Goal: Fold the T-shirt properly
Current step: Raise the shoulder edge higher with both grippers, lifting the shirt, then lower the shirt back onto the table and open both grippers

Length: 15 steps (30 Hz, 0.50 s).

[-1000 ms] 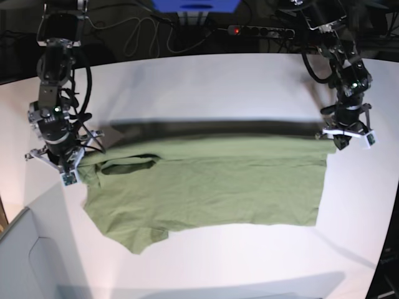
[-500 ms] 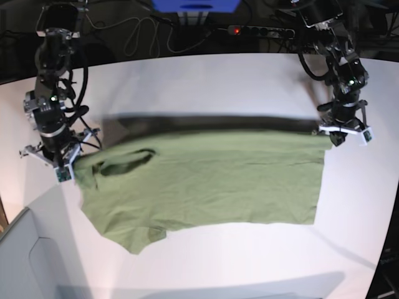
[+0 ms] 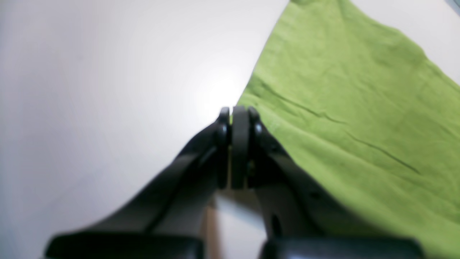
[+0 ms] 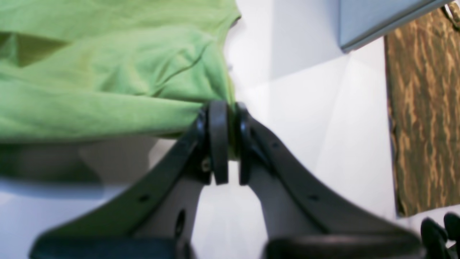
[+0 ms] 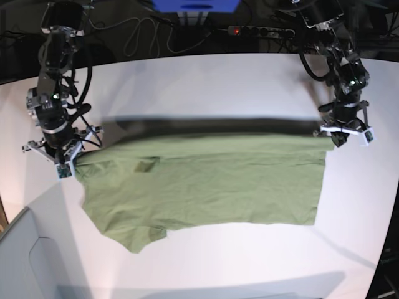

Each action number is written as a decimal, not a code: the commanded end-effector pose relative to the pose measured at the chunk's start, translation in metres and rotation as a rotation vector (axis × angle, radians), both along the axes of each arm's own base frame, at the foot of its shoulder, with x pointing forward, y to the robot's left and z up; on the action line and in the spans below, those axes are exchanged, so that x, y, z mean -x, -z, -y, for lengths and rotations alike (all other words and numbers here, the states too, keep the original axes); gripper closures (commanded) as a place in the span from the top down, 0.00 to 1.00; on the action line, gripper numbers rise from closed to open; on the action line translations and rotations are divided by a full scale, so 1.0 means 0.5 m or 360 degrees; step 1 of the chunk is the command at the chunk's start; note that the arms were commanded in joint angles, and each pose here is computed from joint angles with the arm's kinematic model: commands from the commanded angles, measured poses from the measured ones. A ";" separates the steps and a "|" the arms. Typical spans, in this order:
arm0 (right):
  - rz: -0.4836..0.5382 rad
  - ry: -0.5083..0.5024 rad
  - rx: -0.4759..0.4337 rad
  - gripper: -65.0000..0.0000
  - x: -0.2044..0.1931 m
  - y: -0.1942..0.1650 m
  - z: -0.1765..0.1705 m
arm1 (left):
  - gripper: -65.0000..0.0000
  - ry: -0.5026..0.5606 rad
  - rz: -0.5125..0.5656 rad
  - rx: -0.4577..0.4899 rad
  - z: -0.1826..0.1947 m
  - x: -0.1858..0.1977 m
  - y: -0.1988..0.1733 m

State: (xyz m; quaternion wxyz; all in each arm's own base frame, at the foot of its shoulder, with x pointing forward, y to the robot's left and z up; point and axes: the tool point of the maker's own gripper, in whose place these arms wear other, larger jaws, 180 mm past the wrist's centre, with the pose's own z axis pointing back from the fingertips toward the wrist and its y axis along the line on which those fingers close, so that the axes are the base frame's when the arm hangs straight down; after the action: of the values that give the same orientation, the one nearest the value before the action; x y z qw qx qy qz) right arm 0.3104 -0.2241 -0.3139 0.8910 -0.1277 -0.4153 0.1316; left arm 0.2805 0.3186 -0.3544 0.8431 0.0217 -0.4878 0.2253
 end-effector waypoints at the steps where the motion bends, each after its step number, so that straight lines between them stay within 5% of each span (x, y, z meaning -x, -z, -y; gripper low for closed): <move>1: 0.0060 -0.0019 0.0027 0.00 -0.008 -0.021 0.005 | 0.00 -0.0001 0.0065 -0.0049 -0.011 -0.007 -0.028; 15: -0.0122 -0.0023 0.0031 0.00 0.065 0.045 0.005 | 0.00 0.0003 -0.0063 -0.0050 -0.009 0.056 0.016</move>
State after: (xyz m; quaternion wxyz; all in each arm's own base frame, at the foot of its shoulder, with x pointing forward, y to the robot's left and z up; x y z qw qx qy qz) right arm 0.2730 -0.2251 -0.3470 0.9126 -0.1214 -0.3649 0.1386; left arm 0.2459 0.3175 -0.3772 0.8642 0.0322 -0.4500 0.2226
